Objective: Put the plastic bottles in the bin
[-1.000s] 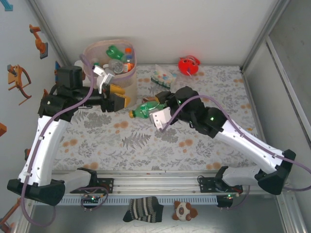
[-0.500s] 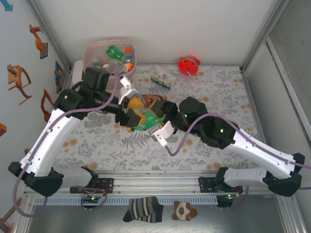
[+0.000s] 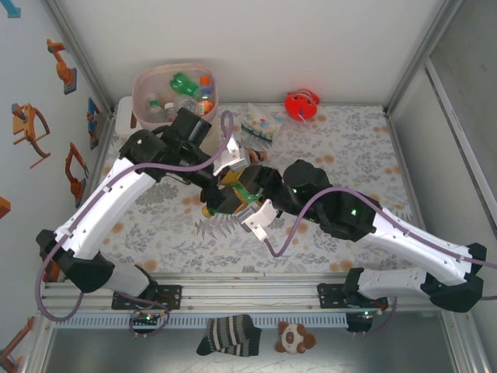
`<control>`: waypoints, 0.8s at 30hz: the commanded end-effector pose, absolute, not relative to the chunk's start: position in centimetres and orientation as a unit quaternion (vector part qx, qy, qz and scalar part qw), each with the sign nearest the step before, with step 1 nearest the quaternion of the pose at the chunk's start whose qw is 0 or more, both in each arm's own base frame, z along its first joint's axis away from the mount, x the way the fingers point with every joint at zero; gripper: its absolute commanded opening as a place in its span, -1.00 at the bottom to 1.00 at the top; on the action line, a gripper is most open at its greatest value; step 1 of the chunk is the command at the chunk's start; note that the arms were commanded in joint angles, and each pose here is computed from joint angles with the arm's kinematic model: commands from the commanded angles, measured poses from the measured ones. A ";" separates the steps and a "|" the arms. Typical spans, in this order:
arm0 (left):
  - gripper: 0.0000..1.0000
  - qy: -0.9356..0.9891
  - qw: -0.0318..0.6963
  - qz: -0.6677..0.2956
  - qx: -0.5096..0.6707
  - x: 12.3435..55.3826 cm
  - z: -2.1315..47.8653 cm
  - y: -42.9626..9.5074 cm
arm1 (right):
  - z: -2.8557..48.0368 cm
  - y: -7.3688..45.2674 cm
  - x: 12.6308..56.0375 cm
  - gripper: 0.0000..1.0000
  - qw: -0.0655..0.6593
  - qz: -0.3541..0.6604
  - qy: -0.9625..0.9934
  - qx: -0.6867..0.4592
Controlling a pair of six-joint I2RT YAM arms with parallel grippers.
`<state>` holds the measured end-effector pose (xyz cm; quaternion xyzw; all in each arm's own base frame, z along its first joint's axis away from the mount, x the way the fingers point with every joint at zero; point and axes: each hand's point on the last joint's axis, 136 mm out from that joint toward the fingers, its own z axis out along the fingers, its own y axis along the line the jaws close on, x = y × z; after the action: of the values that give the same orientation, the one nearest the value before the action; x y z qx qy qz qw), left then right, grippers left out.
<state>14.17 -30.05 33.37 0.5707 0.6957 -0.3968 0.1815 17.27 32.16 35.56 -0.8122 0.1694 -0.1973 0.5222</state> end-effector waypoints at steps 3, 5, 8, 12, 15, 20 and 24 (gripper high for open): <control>0.35 0.683 0.172 -0.394 0.590 13.3 33.5 -29.8 | 37.9 31.6 17.0 -0.08 0.543 -0.208 0.167 -0.796; 0.27 0.681 0.173 -0.394 0.592 13.4 33.5 -29.9 | 37.8 31.6 17.0 -0.08 0.541 -0.208 0.168 -0.797; 0.19 0.677 0.177 -0.393 0.597 13.3 33.6 -29.8 | 37.7 31.6 17.1 -0.09 0.540 -0.209 0.169 -0.798; 0.09 0.674 0.185 -0.387 0.601 13.3 33.9 -29.6 | 37.6 31.4 17.2 -0.08 0.539 -0.212 0.174 -0.797; 0.05 0.670 0.195 -0.382 0.606 13.4 34.1 -29.4 | 37.6 31.3 17.2 -0.03 0.540 -0.210 0.182 -0.795; 0.01 0.675 0.202 -0.372 0.605 13.8 34.0 -29.0 | 38.0 31.0 17.6 0.41 0.547 -0.191 0.232 -0.781; -0.03 0.680 0.215 -0.367 0.598 14.4 34.2 -28.7 | 38.1 30.4 17.6 0.67 0.553 -0.177 0.262 -0.771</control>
<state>14.50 -29.50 32.97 0.5888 0.6915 -0.3737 0.1885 17.57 31.59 35.98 -0.7988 0.2203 -0.1864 0.5279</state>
